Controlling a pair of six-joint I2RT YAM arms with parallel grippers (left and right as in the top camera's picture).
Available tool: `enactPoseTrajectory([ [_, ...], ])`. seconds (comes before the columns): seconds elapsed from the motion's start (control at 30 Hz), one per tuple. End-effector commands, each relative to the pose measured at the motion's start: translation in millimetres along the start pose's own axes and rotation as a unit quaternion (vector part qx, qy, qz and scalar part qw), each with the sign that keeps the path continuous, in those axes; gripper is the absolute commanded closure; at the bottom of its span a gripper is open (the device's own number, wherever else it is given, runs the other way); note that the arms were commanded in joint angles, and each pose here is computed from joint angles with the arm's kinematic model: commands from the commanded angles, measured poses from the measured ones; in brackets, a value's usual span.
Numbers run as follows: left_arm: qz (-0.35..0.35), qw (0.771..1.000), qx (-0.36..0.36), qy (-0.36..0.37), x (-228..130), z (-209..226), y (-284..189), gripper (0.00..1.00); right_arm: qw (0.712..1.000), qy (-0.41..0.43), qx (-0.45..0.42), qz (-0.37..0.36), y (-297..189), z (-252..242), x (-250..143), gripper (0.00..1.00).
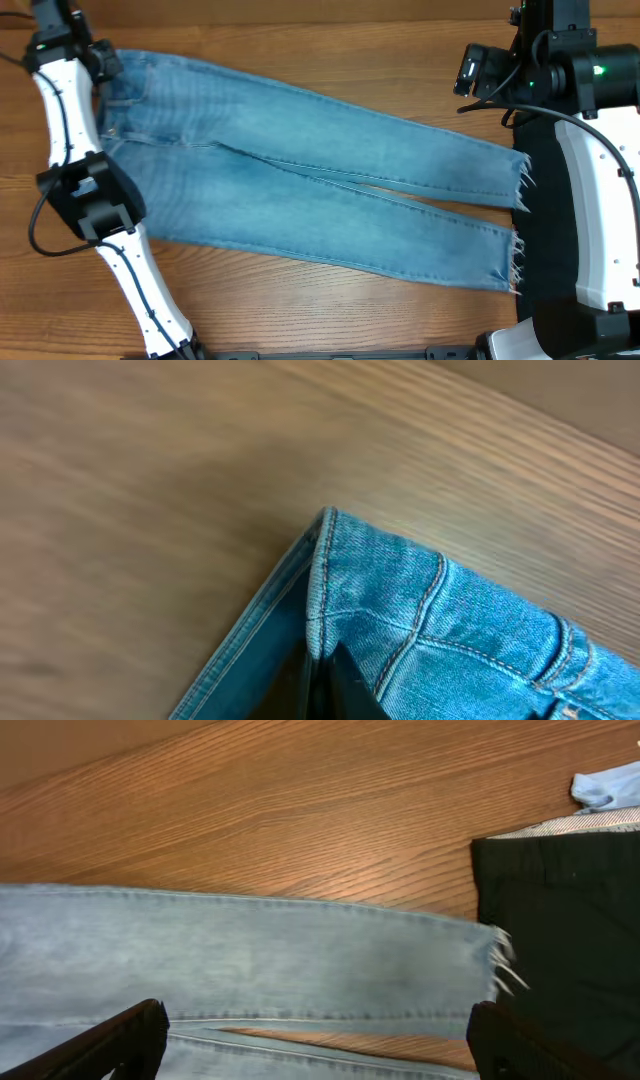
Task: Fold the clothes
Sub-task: 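Grasp the jeans legs with the right gripper near the hems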
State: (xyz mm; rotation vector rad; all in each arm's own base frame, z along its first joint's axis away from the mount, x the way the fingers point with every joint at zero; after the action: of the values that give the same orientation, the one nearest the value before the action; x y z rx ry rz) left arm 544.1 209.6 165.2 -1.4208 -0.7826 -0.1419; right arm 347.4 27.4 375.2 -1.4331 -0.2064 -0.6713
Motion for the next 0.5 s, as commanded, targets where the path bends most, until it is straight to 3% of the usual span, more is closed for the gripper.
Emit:
enactPoseTrajectory([
  [0.0, 0.016, 0.999, 0.02, -0.025, -6, 15, 6, 0.96, 1.0, 0.004, 0.002, -0.007, -4, -1, 1, 0.0],
  [0.03, 0.019, 0.999, 0.02, -0.026, -7, 16, 6, 0.91, 1.0, 0.004, 0.002, -0.007, -4, -1, 1, 0.0],
  [0.07, 0.019, 0.999, 0.02, -0.025, -7, 16, 6, 0.51, 1.0, 0.004, 0.002, -0.007, -4, -1, 1, 0.0],
  [0.13, 0.013, 1.0, 0.017, -0.023, -4, 15, 2, 0.21, 1.0, 0.004, 0.002, -0.007, -4, -1, 1, 0.0],
  [0.2, 0.001, 1.0, 0.001, -0.023, 5, 11, -17, 0.0, 1.0, 0.004, 0.002, -0.007, -4, -1, 1, 0.0],
  [0.33, -0.053, 0.995, -0.009, -0.086, 32, 5, -131, 0.0, 0.998, 0.008, 0.025, -0.065, -6, 6, 19, 0.0],
  [0.37, -0.053, 0.995, -0.023, -0.085, 31, 0, -160, 0.07, 0.998, 0.008, 0.025, -0.065, -6, 6, 19, 0.0],
  [0.47, -0.01, 0.996, -0.041, -0.074, 10, -18, -211, 0.91, 0.997, 0.008, 0.026, -0.065, -6, 6, 20, 0.0],
])
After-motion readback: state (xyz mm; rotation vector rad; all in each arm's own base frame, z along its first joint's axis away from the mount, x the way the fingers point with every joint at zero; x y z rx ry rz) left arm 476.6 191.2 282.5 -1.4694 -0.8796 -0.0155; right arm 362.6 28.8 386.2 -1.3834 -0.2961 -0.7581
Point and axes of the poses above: each gripper's point midway between its finger pads, its own y axis out along the fingers, its own z axis along the line the jaws close on, x = y × z, the point moved 9 cm from there along -y, back along the fingers, and after that the axes turned 3 degrees about y, right-handed, at the moved point
